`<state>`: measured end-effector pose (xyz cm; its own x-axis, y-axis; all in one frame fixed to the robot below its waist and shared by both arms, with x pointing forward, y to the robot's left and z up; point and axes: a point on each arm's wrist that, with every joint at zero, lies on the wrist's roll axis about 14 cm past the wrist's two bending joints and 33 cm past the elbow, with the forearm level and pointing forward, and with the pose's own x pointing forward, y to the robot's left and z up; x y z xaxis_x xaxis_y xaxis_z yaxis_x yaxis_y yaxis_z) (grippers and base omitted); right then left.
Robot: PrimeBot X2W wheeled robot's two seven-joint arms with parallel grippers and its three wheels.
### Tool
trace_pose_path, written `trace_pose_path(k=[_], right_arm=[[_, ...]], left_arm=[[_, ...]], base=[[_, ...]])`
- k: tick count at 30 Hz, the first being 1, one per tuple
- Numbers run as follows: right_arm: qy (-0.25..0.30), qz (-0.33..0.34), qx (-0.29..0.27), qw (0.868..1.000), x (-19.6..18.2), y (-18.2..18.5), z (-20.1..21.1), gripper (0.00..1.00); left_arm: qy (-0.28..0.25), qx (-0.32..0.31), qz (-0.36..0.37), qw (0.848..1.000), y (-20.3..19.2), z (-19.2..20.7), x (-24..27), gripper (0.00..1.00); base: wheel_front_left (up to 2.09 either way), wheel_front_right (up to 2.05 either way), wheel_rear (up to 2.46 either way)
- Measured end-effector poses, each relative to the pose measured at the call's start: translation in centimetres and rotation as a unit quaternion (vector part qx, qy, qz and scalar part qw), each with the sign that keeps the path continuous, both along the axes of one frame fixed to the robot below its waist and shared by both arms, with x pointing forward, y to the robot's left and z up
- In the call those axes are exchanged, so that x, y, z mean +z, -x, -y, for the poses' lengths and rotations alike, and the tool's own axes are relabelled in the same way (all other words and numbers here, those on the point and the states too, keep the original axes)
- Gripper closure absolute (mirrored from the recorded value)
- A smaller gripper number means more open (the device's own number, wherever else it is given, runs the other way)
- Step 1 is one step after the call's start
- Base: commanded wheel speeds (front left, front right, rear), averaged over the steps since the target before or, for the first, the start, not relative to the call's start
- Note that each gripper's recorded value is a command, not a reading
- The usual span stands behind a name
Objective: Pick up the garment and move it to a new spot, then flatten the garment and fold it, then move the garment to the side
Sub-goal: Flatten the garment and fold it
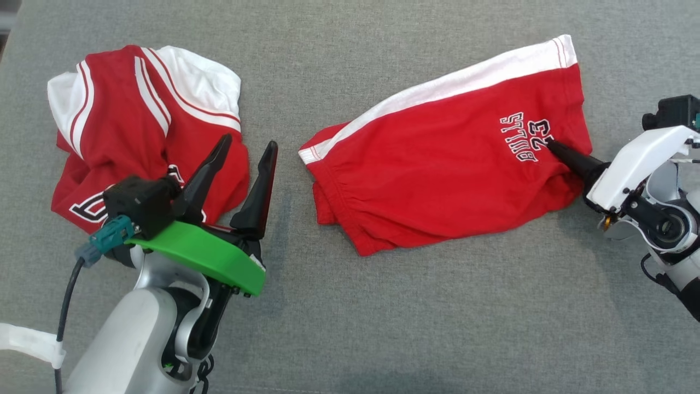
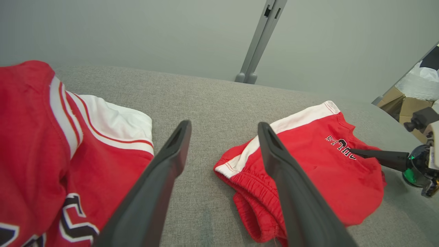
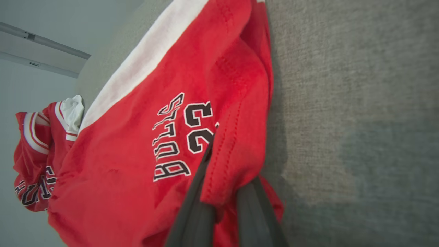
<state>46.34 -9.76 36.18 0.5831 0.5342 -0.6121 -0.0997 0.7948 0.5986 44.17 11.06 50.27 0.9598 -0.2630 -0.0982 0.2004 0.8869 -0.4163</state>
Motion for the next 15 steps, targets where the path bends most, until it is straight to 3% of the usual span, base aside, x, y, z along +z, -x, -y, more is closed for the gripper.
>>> trace_pose_path(k=[7,15], right_arm=[[-0.064,-0.004,-0.090,0.994,1.8,0.3,2.9,1.00],[-0.075,-0.009,-0.121,0.990,2.0,4.2,5.0,1.00]], left_arm=[[0.008,0.002,0.003,1.000,0.6,0.4,0.1,0.00],[0.018,-0.013,-0.013,1.000,2.3,1.8,-0.6,0.00]], base=[[0.00,0.00,0.00],[0.00,0.00,0.00]])
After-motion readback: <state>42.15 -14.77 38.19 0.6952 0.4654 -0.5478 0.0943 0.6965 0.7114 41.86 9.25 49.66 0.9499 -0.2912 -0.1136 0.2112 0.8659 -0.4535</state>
